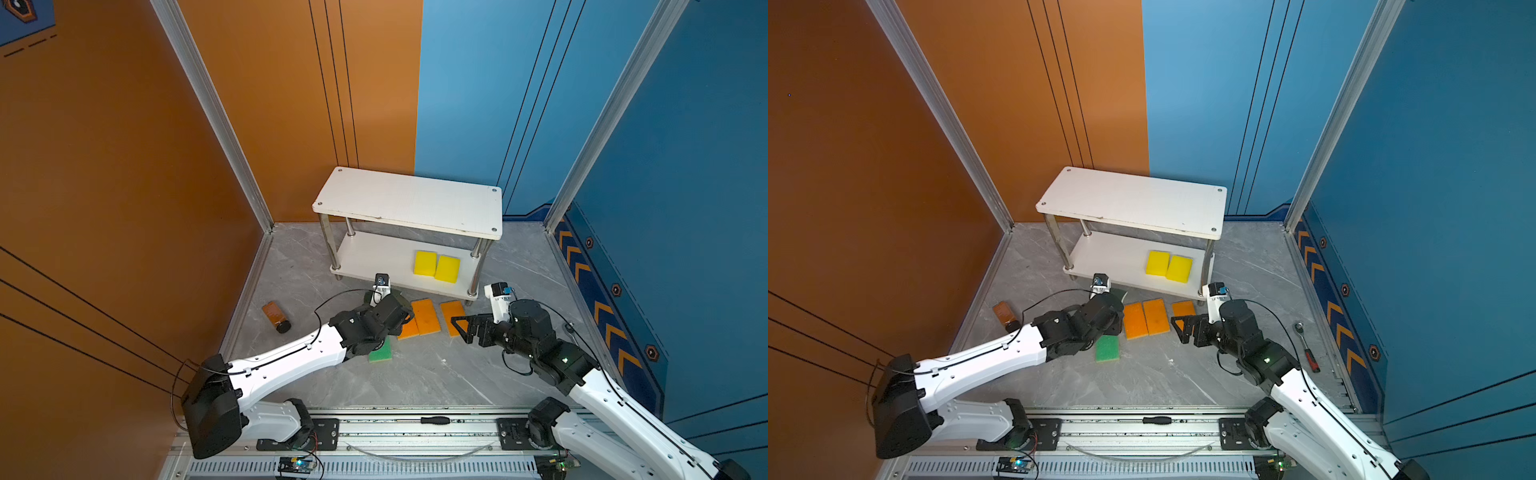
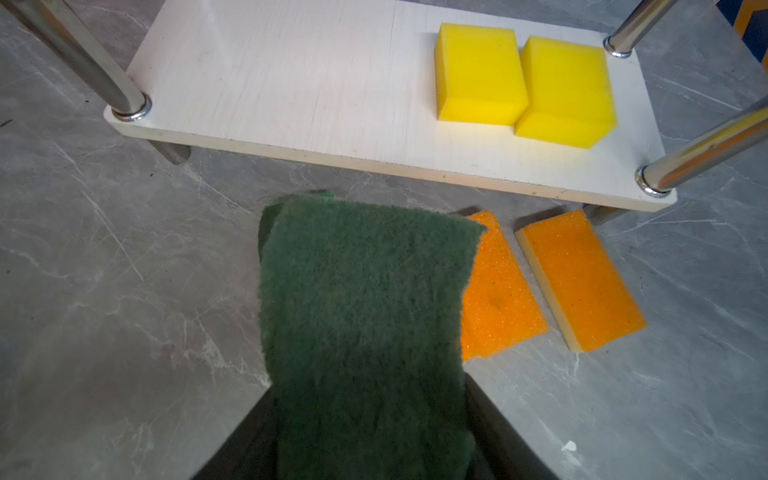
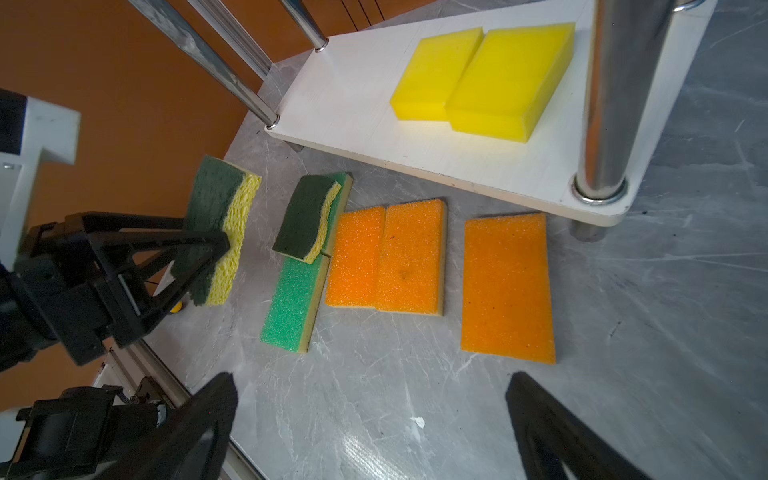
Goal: Place and organize the cleaning sponges onto the shelf
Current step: 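Lift the green scrub sponge and carry it toward the lower shelf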
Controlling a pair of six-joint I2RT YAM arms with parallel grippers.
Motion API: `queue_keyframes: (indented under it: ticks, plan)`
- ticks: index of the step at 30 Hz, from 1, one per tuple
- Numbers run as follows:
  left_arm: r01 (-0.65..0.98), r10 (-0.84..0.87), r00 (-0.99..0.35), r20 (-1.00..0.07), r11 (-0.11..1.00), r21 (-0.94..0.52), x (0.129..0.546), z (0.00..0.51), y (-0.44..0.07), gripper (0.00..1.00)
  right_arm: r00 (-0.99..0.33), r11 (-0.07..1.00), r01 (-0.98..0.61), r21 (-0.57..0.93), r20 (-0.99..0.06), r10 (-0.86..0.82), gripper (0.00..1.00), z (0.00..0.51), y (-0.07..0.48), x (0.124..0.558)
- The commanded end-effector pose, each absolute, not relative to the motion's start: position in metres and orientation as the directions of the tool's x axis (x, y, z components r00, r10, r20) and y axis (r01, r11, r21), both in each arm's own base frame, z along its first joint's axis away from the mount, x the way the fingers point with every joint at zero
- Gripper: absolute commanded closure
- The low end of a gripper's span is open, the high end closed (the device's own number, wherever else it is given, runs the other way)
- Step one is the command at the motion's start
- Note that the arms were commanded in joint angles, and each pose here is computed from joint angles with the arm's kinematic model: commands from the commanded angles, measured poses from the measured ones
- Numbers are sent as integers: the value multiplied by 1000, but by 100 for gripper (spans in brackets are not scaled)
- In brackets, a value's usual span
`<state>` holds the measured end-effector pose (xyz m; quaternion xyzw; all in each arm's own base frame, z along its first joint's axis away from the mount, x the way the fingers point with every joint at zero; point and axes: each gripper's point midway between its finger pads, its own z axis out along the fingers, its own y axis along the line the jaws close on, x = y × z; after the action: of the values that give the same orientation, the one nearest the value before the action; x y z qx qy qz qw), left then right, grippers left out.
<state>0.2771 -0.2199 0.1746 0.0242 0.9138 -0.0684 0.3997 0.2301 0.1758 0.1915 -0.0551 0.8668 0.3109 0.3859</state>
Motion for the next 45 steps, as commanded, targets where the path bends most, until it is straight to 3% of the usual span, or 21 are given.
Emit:
queue_keyframes:
  ticks: [1, 14, 33, 45]
  plan:
    - [170, 17, -649, -761, 978, -124, 294, 195, -230, 39, -664, 804, -352, 480, -733, 147, 0, 203, 175, 233]
    - [206, 37, -607, -794, 972, -112, 359, 222, -238, 38, -651, 802, -358, 478, -744, 152, 0, 211, 173, 229]
    - [221, 52, -579, -814, 970, -95, 431, 191, -269, 38, -632, 816, -352, 459, -759, 154, 0, 214, 163, 223]
    - [166, 9, -598, -801, 980, -113, 460, 170, -262, 38, -627, 818, -349, 456, -762, 158, 0, 215, 160, 220]
